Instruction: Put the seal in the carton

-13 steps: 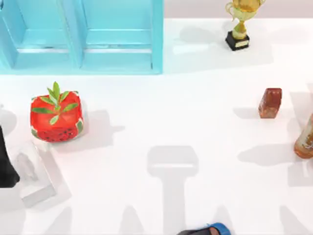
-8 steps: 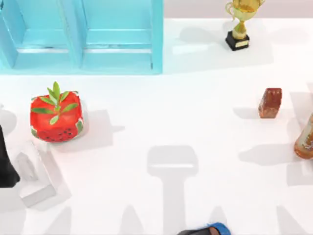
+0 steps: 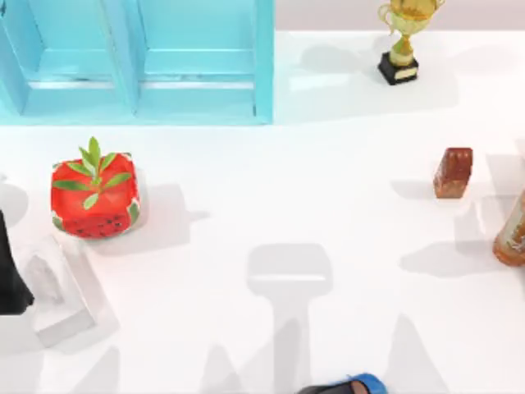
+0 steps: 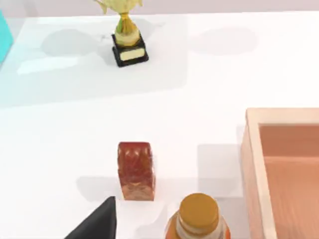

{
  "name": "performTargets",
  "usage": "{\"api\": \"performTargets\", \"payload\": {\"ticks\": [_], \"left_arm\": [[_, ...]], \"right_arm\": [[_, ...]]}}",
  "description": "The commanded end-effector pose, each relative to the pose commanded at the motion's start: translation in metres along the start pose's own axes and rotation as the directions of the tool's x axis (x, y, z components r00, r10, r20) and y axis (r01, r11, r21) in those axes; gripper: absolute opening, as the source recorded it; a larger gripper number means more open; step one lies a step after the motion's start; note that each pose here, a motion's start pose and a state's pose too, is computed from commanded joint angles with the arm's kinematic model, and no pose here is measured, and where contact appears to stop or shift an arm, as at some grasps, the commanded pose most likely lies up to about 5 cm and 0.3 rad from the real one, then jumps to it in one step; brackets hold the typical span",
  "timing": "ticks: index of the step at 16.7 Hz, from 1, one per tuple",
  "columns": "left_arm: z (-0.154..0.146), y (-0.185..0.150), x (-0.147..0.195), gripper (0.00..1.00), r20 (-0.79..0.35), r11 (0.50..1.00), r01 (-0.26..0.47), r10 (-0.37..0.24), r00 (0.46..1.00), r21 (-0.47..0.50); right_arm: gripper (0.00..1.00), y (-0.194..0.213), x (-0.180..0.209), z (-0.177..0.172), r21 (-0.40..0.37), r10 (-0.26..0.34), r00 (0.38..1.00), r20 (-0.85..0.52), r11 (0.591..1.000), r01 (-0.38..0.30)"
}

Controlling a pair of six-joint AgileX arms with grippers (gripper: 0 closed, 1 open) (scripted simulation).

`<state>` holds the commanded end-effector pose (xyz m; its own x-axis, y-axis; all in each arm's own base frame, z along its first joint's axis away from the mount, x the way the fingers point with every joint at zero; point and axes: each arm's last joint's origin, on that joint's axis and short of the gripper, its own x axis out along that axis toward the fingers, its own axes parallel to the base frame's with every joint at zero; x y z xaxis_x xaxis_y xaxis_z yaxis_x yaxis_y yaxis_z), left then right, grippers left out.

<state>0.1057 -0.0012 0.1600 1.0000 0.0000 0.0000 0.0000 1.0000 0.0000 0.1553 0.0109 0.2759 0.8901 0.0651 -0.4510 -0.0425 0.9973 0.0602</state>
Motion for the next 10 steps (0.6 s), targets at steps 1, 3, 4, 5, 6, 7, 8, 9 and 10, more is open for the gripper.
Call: {"api": "performTargets", "payload": {"ticks": [1, 3, 4, 5, 6, 7, 8, 9, 10], "left_arm": [[0.0, 0.0, 0.0, 1.0, 0.0, 1.0, 0.0, 0.0, 1.0, 0.0], [0.0, 0.0, 0.0, 1.0, 0.0, 1.0, 0.0, 0.0, 1.0, 0.0], [0.0, 0.0, 0.0, 1.0, 0.0, 1.0, 0.0, 0.0, 1.0, 0.0], [0.0, 0.0, 0.0, 1.0, 0.0, 1.0, 0.0, 0.0, 1.0, 0.0], [0.0, 0.0, 0.0, 1.0, 0.0, 1.0, 0.0, 0.0, 1.0, 0.0], [0.0, 0.0, 0.0, 1.0, 0.0, 1.0, 0.0, 0.0, 1.0, 0.0], [0.0, 0.0, 0.0, 1.0, 0.0, 1.0, 0.0, 0.0, 1.0, 0.0], [0.0, 0.0, 0.0, 1.0, 0.0, 1.0, 0.0, 0.0, 1.0, 0.0], [0.0, 0.0, 0.0, 1.0, 0.0, 1.0, 0.0, 0.0, 1.0, 0.0]], "right_arm": [[1.0, 0.003, 0.011, 0.019, 0.005, 0.002, 0.997, -0.082, 1.0, -0.001], [1.0, 0.01, 0.041, 0.051, 0.012, 0.001, 0.967, -0.254, 1.0, 0.002], [1.0, 0.014, 0.06, 0.064, 0.014, -0.001, 0.941, -0.339, 1.0, 0.006], [1.0, 0.018, 0.079, 0.074, 0.015, -0.004, 0.908, -0.419, 1.0, 0.011], [1.0, 0.022, 0.099, 0.082, 0.014, -0.008, 0.87, -0.493, 1.0, 0.017], [1.0, 0.026, 0.119, 0.087, 0.012, -0.012, 0.829, -0.559, 1.0, 0.023], [1.0, 0.031, 0.138, 0.092, 0.01, -0.017, 0.786, -0.618, 1.0, 0.029], [1.0, 0.035, 0.157, 0.094, 0.007, -0.022, 0.744, -0.668, 0.999, 0.036], [1.0, 0.04, 0.175, 0.096, 0.003, -0.027, 0.702, -0.712, 0.999, 0.042]]}}
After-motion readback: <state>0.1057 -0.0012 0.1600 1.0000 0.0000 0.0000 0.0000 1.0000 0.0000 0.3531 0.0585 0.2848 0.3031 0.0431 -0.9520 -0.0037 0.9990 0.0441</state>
